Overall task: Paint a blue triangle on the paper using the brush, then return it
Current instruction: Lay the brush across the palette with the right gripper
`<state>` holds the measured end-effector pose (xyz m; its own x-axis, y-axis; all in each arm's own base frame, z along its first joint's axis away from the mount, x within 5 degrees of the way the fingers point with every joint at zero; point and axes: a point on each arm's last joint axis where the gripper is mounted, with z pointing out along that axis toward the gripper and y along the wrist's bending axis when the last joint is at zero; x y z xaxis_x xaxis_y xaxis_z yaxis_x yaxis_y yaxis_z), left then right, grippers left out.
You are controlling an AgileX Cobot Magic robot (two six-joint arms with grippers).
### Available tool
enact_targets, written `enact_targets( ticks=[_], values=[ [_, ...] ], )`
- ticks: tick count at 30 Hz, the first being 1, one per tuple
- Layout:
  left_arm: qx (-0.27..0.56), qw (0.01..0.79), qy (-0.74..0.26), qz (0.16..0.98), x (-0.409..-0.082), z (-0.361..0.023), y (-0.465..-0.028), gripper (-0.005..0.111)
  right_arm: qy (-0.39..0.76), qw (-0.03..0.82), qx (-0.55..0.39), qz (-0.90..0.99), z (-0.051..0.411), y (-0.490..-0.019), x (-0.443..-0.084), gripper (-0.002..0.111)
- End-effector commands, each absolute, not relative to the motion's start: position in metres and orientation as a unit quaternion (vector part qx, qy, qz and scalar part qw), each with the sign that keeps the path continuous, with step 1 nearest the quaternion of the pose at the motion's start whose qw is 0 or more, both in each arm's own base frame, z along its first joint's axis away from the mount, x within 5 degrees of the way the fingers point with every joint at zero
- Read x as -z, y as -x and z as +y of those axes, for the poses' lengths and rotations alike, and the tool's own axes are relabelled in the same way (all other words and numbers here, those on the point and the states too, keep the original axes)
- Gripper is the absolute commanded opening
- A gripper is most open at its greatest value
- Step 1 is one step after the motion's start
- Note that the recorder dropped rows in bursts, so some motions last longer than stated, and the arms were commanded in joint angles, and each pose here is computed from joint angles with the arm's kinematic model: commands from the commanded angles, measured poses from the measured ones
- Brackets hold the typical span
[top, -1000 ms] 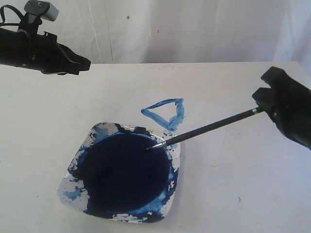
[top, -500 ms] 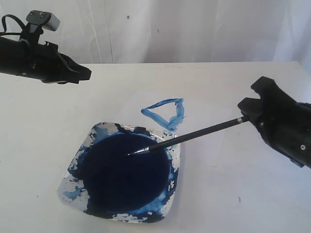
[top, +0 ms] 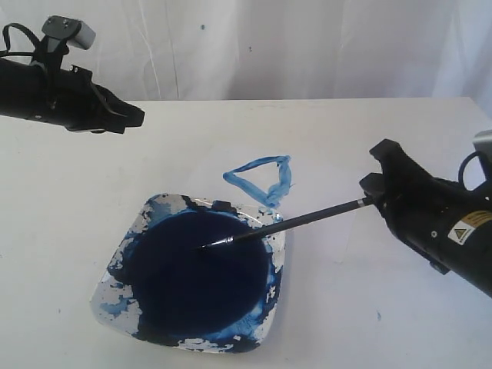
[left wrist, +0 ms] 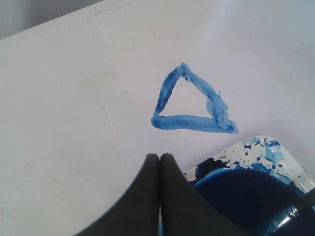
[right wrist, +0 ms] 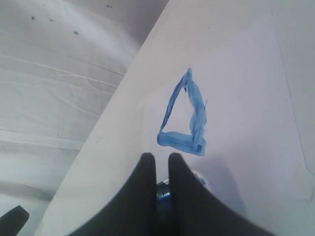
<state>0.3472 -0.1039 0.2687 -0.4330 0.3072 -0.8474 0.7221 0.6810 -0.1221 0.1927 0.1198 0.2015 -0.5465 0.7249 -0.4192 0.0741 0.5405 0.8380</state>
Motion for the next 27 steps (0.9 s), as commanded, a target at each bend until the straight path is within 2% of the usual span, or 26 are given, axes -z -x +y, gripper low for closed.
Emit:
enact_targets(
  ticks=[1, 10, 18, 27],
  values=[
    [0.251, 0.431, -0.317, 0.807, -0.272, -0.105, -0.344, 0.000, -0.272, 0.388, -0.404, 0.783, 0.123, -0.197, -0.190, 0.001],
    [0.249, 0.432, -0.315, 0.807, -0.272, -0.104, -0.345, 0.000, -0.288, 0.369, -0.391, 0.792, 0.125, -0.201, -0.175, 0.002],
    [0.247, 0.430, -0.319, 0.807, -0.271, -0.104, -0.344, 0.000, -0.321, 0.350, -0.397, 0.785, 0.126, -0.203, -0.167, 0.015],
    [0.251, 0.428, -0.322, 0.806, -0.271, -0.105, -0.343, 0.000, -0.343, 0.331, -0.403, 0.781, 0.128, -0.204, -0.160, 0.015]
  ],
)
